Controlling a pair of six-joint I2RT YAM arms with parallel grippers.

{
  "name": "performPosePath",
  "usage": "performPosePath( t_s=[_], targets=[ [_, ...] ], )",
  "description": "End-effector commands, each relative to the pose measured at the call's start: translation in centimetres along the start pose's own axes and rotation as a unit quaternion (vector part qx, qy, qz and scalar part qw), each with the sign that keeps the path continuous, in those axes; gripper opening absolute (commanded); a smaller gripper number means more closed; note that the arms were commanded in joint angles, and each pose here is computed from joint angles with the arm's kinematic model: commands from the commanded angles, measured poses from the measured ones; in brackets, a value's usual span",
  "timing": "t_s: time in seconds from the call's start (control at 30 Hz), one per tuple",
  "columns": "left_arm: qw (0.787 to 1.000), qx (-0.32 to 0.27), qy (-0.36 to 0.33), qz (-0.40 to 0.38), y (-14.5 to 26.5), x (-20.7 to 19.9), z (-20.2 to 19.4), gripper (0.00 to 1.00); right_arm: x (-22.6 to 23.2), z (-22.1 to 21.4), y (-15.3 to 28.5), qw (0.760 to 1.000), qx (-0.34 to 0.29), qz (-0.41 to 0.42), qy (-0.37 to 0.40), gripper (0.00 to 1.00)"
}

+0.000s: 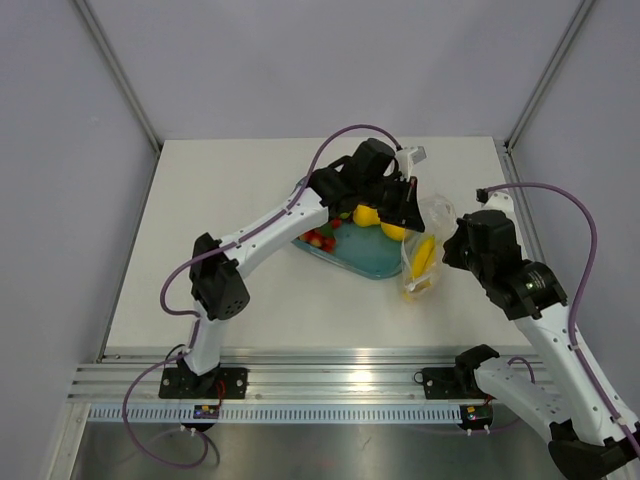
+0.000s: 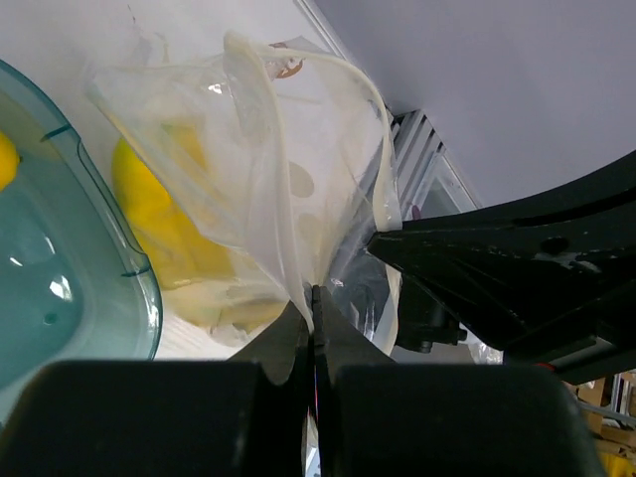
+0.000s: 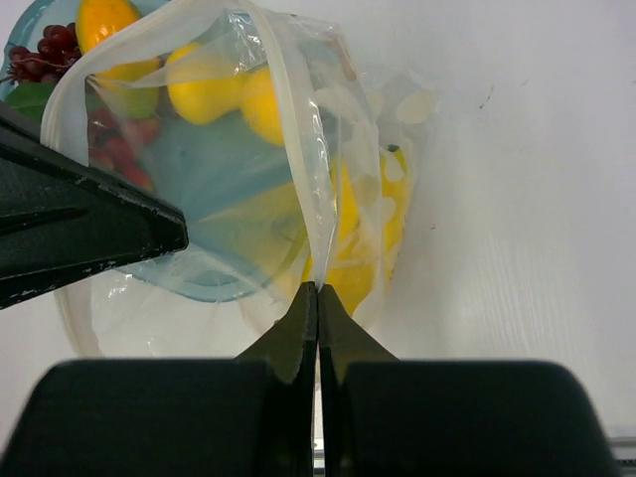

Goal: Place the food in the zip-top bag and seal the zipper
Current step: Adjust the zipper food storage bag at the center of the board.

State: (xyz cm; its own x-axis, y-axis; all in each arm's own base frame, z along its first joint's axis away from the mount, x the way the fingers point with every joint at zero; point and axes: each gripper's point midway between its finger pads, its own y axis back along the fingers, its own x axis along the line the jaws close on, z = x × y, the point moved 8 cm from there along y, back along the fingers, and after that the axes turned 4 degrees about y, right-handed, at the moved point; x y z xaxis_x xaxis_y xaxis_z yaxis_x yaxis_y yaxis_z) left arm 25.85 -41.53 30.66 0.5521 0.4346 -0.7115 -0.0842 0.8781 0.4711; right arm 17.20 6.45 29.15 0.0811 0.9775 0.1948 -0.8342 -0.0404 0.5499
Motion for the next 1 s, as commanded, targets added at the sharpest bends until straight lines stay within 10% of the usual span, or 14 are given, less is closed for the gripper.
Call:
performPosePath(
  t_s=[0.0, 0.4, 0.43, 0.6, 0.97],
  targets=[
    [1.0, -0.003, -0.004, -0.019, -0.6, -0.4, 0.8, 0.0, -0.9, -0.2, 0.3, 0.999, -0.008, -0.03, -0.01, 0.0],
    [1.0, 0.015, -0.005, 0.02, -2.0, 4.4, 1.7, 0.02, -1.1, 1.5, 1.7, 0.998, -0.057, -0.028, -0.009, 0.0],
    [0.999, 0.016, -0.014, 0.024, -1.9, 4.6, 1.8, 0.29, -0.9, 1.4, 1.3, 0.998, -0.053, -0.027, -0.006, 0.0],
    [0.996, -0.005, -0.051, 0.066, 0.5, 4.5, 2.5, 0.81, -0.8, 1.2, 0.7, 0.998, -0.053, -0.028, -0.008, 0.0],
    [0.989, -0.068, 0.009, 0.13, 5.5, 9.8, 4.5, 0.76, -0.9, 1.3, 1.1, 0.998, -0.061, -0.025, -0.019, 0.0]
  ],
)
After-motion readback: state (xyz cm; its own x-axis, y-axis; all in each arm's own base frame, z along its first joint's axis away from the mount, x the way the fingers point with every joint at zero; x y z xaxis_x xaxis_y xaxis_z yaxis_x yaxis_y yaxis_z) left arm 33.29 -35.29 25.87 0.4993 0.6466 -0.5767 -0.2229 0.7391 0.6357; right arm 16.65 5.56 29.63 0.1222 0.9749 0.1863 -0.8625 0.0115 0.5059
